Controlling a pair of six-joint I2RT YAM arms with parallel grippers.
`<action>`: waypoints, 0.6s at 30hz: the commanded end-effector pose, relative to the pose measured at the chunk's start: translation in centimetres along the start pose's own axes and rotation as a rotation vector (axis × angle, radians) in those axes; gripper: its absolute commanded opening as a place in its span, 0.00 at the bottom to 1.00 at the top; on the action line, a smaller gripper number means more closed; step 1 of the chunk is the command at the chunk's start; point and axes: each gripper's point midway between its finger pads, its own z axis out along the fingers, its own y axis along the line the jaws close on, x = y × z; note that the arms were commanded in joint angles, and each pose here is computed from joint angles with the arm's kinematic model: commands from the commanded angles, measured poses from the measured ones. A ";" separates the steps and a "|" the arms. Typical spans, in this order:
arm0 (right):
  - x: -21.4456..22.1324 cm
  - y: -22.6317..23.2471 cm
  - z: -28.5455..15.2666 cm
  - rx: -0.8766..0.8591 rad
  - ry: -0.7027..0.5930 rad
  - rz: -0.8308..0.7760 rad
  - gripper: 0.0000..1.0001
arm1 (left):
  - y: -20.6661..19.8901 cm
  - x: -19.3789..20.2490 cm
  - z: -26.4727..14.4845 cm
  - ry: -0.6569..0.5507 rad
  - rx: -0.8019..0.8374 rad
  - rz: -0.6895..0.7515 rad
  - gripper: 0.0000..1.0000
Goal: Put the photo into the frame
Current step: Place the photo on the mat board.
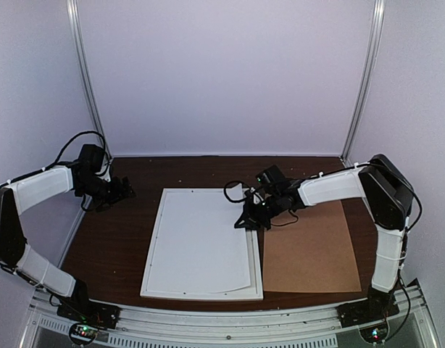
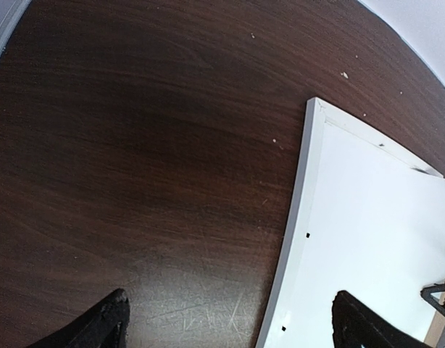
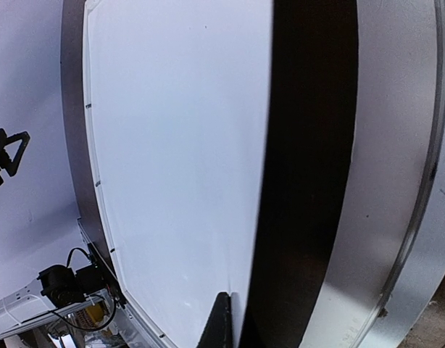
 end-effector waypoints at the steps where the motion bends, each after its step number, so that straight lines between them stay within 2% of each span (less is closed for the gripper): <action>1: -0.1 0.5 0.1 -0.003 0.003 -0.024 0.03 | -1.0 -0.7 0.1 -0.023 0.035 0.019 0.98; 8: -0.3 0.6 -0.1 0.007 -0.001 -0.031 0.16 | -1.0 -0.6 0.1 -0.023 0.036 0.022 0.98; 18: -0.4 0.2 -0.9 0.064 -0.019 -0.058 0.30 | -1.1 -0.4 0.1 -0.018 0.038 0.027 0.98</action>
